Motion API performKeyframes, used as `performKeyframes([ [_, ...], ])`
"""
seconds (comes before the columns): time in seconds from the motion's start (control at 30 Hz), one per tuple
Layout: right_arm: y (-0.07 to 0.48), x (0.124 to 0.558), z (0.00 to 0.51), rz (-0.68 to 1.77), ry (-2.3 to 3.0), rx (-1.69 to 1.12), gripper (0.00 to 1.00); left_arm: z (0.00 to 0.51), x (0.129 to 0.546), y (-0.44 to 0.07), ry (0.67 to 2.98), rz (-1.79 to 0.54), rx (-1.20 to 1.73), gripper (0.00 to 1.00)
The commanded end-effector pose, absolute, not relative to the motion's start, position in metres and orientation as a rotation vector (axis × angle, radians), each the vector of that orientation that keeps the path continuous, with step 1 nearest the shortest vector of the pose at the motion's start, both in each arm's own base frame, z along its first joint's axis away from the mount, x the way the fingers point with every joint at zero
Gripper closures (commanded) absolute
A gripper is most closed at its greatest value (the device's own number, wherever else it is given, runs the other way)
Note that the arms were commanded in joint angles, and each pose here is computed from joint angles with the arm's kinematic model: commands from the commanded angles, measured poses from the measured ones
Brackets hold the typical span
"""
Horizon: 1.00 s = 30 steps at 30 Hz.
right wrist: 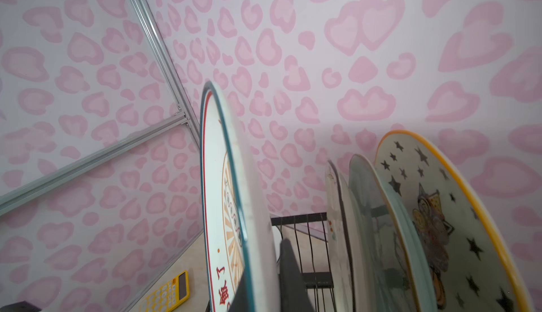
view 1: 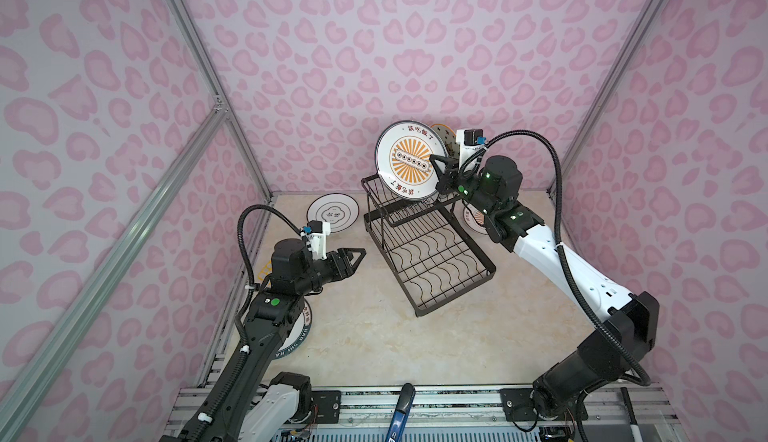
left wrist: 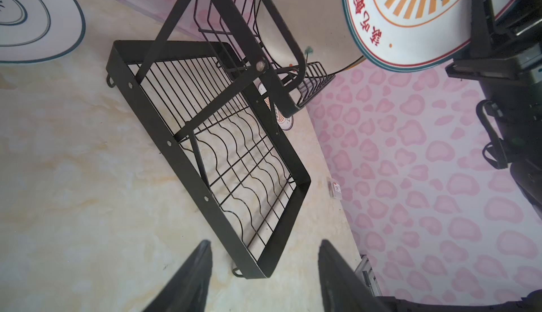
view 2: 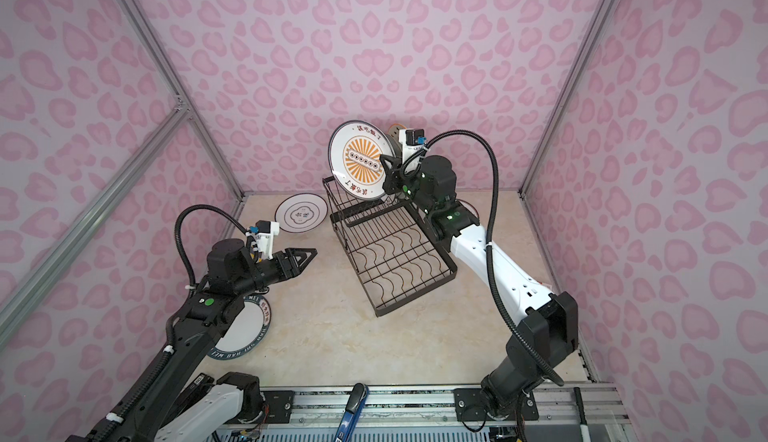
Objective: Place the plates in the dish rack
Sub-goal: 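Lower the sunburst plate into the rack slot beside the berry plate with the right gripper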
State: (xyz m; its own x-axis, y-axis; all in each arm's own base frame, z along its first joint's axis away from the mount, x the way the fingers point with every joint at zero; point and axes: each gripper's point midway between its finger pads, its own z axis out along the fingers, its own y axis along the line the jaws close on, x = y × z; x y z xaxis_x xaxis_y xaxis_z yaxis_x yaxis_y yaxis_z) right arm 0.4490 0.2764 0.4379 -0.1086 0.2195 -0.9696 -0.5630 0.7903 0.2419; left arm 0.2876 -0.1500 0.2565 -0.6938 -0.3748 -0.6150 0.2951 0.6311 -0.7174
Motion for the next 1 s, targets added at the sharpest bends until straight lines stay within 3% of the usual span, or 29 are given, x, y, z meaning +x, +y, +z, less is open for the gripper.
performKeyframes([
  [0.0,0.272,0.466,0.445,0.524,1.519,-0.272,1.00,0.269,0.289,-0.152,2.013,-1.116,-0.052,0.40],
  [0.43,0.275,0.500,0.428,0.143,1.560,-0.249,1.00,0.273,0.285,-0.149,2.014,-1.090,-0.044,0.40],
  [0.97,0.268,0.507,0.407,0.005,1.602,-0.169,1.00,0.273,0.283,-0.148,2.017,-1.079,-0.043,0.40],
])
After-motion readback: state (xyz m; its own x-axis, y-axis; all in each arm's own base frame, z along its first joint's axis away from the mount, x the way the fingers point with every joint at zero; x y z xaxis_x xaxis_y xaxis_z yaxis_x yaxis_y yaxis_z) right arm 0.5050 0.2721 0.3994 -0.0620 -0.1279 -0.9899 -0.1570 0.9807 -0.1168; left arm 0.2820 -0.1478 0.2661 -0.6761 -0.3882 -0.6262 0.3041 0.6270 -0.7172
